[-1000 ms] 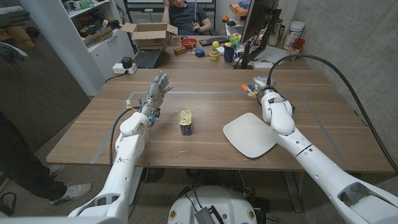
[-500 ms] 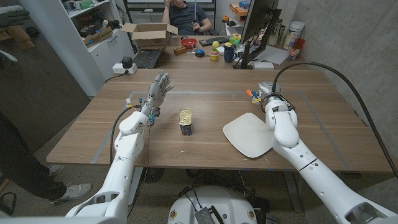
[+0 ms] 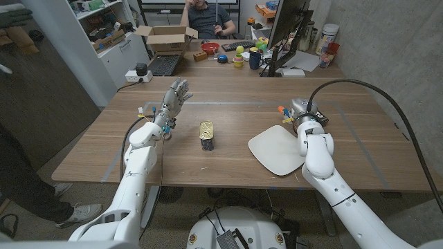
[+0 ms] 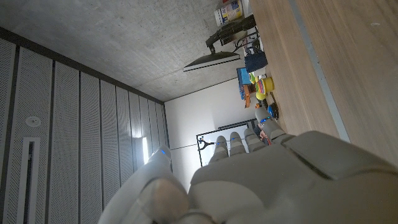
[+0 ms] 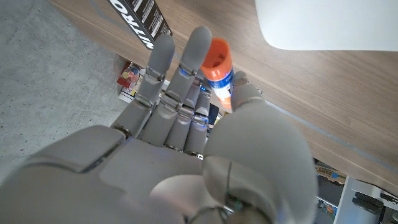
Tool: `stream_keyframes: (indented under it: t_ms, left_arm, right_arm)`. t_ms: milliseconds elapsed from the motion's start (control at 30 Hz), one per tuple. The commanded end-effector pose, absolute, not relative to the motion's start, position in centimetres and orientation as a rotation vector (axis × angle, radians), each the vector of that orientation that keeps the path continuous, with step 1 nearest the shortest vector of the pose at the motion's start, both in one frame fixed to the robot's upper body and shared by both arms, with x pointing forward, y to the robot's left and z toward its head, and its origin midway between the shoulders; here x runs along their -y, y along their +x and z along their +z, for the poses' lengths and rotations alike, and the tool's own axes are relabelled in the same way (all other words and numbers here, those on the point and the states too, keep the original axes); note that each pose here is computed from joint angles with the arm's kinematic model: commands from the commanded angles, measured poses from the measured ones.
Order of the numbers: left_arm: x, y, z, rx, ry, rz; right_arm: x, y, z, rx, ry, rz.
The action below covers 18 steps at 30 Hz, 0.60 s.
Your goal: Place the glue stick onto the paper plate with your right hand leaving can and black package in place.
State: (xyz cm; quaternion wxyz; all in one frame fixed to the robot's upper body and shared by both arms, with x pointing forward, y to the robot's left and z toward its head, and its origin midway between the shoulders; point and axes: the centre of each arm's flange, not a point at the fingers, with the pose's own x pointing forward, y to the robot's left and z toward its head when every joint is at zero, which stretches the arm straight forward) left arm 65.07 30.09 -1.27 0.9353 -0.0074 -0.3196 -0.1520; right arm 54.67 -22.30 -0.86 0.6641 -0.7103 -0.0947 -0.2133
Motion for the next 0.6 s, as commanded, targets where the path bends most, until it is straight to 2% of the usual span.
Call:
stream_keyframes:
  t_ms: [33, 600]
  left_arm:
    - [-31.0, 65.0, -0.4, 0.661, -0.002, -0.316]
    - [-32.0, 65.2, 0.6, 0.676, 0.003, -0.327]
  right_arm:
    - [22.5, 52.5, -3.4, 0.168, -1.555, -0.493]
    - [21.9, 49.6, -5.9, 0.137, -1.513, -0.518]
